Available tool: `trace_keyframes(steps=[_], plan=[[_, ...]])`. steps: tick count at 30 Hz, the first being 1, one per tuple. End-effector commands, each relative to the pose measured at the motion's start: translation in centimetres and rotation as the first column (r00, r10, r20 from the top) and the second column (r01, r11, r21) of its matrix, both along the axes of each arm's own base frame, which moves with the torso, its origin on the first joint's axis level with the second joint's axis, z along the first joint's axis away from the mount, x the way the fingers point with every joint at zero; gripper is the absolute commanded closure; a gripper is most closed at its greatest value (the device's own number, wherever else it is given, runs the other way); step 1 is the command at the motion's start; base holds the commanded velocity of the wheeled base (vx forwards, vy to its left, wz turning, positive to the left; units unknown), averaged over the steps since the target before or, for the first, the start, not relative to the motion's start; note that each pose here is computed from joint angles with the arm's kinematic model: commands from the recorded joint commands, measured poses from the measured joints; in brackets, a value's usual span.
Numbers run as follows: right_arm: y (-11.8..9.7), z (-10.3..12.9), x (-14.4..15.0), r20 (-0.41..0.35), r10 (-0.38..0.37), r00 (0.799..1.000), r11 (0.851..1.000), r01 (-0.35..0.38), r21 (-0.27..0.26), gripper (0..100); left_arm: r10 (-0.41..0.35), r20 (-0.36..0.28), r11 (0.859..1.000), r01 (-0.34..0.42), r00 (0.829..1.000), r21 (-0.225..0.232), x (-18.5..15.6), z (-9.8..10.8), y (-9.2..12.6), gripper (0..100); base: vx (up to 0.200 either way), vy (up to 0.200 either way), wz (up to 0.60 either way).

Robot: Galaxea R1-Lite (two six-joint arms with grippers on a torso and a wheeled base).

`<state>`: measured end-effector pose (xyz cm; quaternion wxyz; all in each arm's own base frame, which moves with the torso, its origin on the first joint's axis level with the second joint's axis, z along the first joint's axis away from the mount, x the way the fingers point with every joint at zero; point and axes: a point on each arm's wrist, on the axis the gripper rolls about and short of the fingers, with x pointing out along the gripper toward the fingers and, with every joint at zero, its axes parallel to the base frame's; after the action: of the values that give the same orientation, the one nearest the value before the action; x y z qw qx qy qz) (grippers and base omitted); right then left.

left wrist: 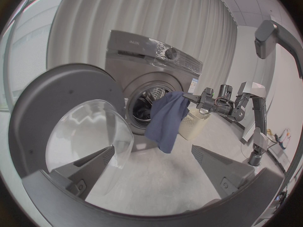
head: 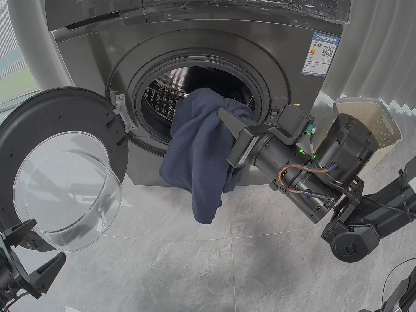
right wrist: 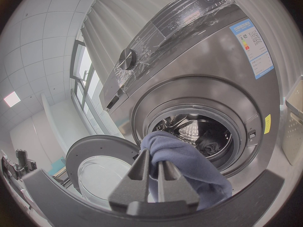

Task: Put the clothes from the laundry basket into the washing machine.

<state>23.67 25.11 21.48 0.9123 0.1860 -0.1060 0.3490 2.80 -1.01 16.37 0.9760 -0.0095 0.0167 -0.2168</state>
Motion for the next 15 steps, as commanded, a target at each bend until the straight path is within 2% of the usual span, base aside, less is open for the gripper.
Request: trace_keyframes(steps=[1,9,10,15], plan=[[0.4,0.0,0.7,0.005,-0.002,1.000,1.000,0.002,0.005,100,-0.195,-0.185,0.980,0.199,0.963,0.008,7.7,0.1,-2.1,0,0.000,0.000,0.00],[1.1,0.2,1.3,0.030,0.029,0.999,0.999,-0.030,0.012,100,-0.308,-0.275,0.947,0.320,0.911,0.000,10.7,-1.3,-4.7,0,0.000,0.000,0.00],[1.2,0.3,1.3,0.037,0.042,0.998,0.999,-0.043,0.012,100,-0.326,-0.291,0.940,0.340,0.899,0.000,11.1,-1.6,-5.2,0,0.000,0.000,0.00],[1.5,0.8,1.2,0.051,0.054,0.997,0.998,-0.055,0.024,100,-0.357,-0.314,0.927,0.376,0.880,0.000,12.4,-2.1,-6.4,0,0.000,0.000,0.00]])
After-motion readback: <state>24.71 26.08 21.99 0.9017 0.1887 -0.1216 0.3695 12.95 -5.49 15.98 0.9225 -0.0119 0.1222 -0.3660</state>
